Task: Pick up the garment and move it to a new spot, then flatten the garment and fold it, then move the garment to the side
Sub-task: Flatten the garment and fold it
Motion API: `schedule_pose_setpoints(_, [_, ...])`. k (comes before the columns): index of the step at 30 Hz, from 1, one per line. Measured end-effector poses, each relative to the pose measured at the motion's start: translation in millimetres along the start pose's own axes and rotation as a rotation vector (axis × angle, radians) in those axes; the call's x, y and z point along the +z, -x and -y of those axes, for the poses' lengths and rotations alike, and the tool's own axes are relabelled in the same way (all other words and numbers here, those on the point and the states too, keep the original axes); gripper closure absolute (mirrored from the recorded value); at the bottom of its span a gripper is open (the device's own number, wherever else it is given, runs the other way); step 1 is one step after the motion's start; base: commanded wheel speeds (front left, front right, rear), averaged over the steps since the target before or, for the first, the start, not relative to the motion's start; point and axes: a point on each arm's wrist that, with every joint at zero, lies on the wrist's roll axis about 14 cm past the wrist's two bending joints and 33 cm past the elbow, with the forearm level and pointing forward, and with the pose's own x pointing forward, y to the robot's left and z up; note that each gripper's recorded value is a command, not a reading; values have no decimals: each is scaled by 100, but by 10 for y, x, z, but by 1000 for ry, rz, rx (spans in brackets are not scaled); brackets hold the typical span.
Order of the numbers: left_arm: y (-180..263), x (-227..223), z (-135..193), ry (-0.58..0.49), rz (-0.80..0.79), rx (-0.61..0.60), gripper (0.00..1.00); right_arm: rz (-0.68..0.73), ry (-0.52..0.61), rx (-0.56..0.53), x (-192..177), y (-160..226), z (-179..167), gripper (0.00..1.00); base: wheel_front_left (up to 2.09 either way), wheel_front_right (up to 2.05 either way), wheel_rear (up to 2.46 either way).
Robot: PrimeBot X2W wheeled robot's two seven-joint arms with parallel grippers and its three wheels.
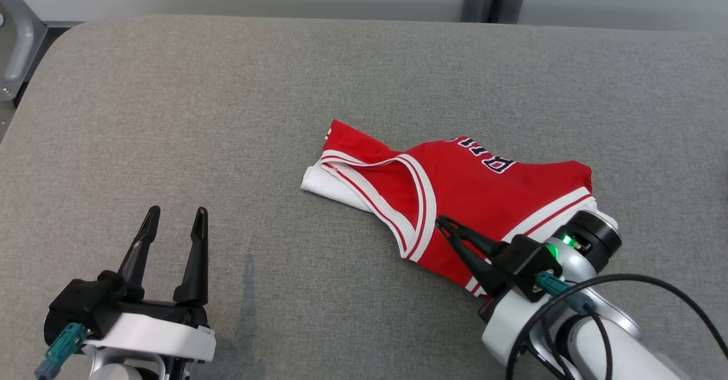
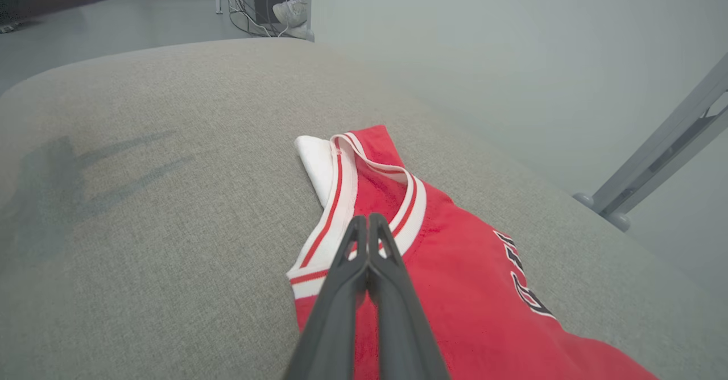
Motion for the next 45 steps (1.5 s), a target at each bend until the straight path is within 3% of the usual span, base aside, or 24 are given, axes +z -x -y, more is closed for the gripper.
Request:
schedule_pose_setpoints(7, [-28, 67, 52, 1, 25, -18, 0, 21, 16, 47, 146, -25, -133, 100, 0, 0, 0])
schedule_pose_setpoints(18, [-11, 150, 76, -1, 51, -26, 0, 129, -48, -42, 391, 55, 40, 100, 0, 0, 0])
schedule_pose_setpoints(19, [-4, 158, 78, -2, 53, -26, 0, 164, -57, -64, 465, 75, 90, 85, 0, 0, 0])
schedule_pose_setpoints(21, [10, 175, 84, -4, 58, -27, 0, 222, -72, -115, 600, 123, 209, 0, 0, 0, 0])
schedule_pose_setpoints(29, [87, 261, 149, -11, 76, -46, 0, 390, -132, -351, 920, 516, 680, 0, 0, 0, 0])
schedule_pose_setpoints(36, [164, 332, 250, -24, 81, -84, 0, 364, -152, -551, 739, 1044, 977, 0, 0, 0, 0])
schedule_pose_setpoints(45, [284, 359, 301, -23, 82, -97, 0, 276, -240, -642, 404, 1435, 935, 0, 0, 0, 0])
